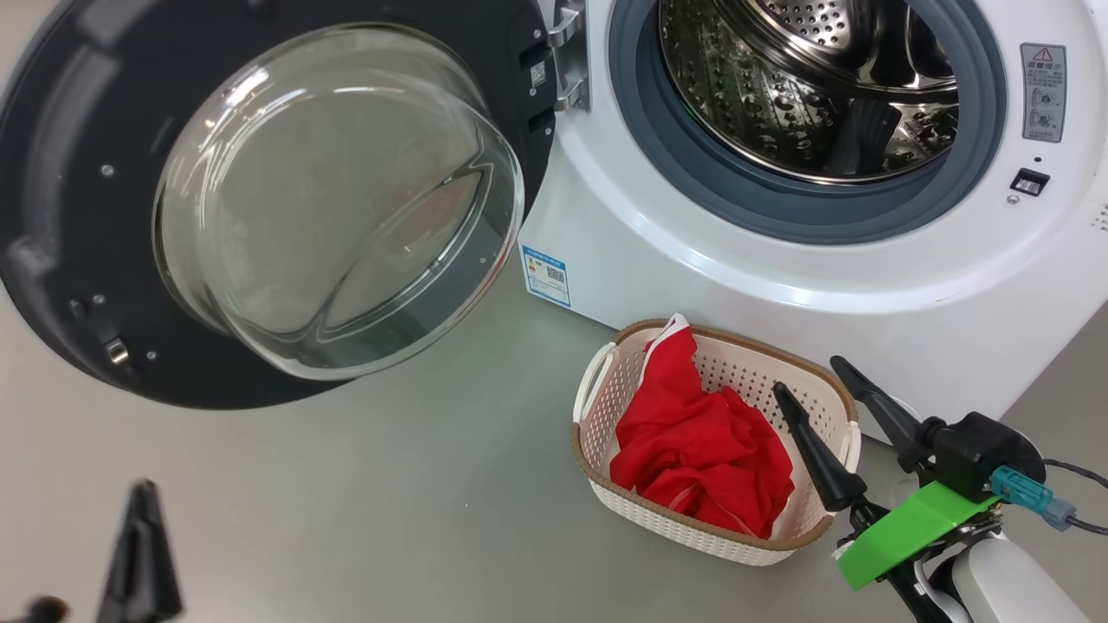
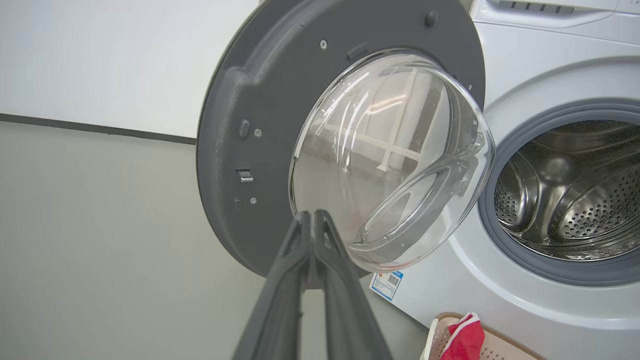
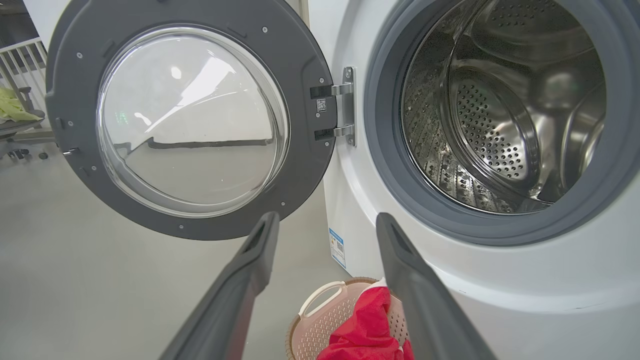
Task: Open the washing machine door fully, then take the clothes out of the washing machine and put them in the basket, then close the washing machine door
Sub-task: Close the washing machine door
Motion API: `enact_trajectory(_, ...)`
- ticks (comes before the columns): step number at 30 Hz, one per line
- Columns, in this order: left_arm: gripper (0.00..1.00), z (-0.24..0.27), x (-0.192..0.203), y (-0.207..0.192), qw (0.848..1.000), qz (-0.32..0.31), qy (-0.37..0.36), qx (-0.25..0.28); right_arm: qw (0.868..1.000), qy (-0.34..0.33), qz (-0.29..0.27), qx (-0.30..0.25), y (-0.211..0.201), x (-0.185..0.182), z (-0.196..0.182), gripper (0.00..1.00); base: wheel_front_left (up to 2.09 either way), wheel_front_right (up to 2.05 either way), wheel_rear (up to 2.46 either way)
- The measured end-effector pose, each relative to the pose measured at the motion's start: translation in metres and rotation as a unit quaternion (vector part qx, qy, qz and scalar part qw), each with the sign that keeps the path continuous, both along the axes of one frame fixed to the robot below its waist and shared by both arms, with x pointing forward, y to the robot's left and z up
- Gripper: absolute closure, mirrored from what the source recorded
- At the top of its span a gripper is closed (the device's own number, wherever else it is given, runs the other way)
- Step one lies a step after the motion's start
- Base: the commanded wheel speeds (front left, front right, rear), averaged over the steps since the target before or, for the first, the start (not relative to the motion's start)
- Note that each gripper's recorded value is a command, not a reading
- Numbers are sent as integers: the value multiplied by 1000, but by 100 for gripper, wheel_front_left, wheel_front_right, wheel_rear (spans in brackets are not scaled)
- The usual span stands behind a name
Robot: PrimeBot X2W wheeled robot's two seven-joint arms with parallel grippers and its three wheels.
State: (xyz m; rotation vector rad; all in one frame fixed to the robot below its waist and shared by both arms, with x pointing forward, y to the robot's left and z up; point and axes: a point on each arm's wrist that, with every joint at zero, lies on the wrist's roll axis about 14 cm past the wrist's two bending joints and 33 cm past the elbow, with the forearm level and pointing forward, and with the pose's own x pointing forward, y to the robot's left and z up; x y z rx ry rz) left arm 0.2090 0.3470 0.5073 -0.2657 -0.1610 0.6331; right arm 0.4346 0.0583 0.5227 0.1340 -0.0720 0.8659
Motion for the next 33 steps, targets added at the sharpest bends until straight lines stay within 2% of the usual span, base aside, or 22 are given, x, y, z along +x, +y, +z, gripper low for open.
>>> enact_trajectory(6,100,68,5,33,994,15,-84,64,1000,3,0,2,1,0,-2,0,0,0,0)
enact_trajectory(12,100,154,9,76,976,18,-166,143,1000,9,-4,2,-2,1,-6,0,0,0,0)
enact_trajectory(15,100,185,14,101,969,16,-197,146,1000,12,-7,1,-5,2,-9,0,0,0,0)
enact_trajectory(18,100,198,19,126,968,19,-223,109,1000,17,-11,0,-9,4,-13,0,0,0,0)
enact_trajectory(24,100,201,33,176,972,36,-230,14,999,29,-13,-7,-14,6,-26,0,0,0,0)
enact_trajectory(26,100,198,40,187,973,36,-227,-26,999,32,-14,-10,-16,8,-30,0,0,0,0)
enact_trajectory(27,100,193,48,196,971,34,-225,-70,999,37,-16,-14,-19,10,-36,0,0,0,0)
enact_trajectory(28,100,193,48,196,971,34,-225,-70,999,37,-16,-14,-19,10,-36,0,0,0,0)
enact_trajectory(33,100,169,66,208,966,16,-187,-176,999,38,-19,-13,-21,16,-39,0,0,0,0)
